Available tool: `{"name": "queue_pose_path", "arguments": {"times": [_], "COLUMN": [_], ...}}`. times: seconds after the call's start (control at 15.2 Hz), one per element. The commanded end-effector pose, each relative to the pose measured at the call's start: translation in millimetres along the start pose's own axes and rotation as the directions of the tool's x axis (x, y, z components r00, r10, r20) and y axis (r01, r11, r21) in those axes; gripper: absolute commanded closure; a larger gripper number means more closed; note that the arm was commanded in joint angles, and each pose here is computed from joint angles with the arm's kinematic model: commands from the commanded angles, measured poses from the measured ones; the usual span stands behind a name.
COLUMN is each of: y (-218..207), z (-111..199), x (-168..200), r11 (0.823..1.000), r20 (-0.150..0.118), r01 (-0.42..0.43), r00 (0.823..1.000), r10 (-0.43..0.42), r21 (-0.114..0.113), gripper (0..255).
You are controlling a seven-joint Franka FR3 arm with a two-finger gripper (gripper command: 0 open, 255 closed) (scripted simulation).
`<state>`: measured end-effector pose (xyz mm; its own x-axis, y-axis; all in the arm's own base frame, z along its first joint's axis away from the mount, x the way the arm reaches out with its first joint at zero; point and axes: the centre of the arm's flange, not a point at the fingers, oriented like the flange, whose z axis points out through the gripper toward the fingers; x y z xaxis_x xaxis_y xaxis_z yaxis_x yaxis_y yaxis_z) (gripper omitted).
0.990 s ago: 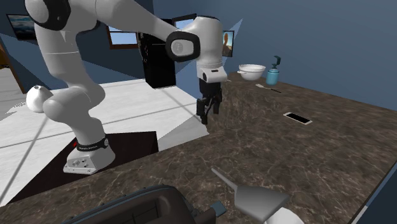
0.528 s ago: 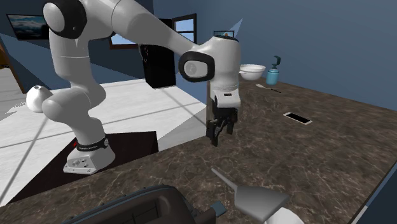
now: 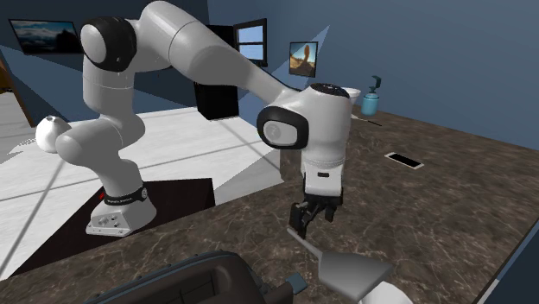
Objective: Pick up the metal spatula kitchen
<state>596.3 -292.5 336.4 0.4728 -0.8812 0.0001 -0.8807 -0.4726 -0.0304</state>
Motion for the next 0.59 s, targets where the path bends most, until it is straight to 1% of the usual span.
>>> {"name": "queue_pose_path", "arguments": {"times": [0.0, 0.07, 0.53], "y": [5.9, 6.5, 7.7], "z": [14.8, 15.9, 55.9], "x": [20.9, 22.4, 22.4], "r11": [0.998, 0.998, 0.998], "r20": [0.003, 0.003, 0.003], "r01": [-0.056, -0.059, -0.059], "r00": [0.998, 0.998, 0.998], "r10": [0.056, 0.06, 0.06], "r21": [-0.002, -0.002, -0.002], "gripper": [0, 0, 0]}}
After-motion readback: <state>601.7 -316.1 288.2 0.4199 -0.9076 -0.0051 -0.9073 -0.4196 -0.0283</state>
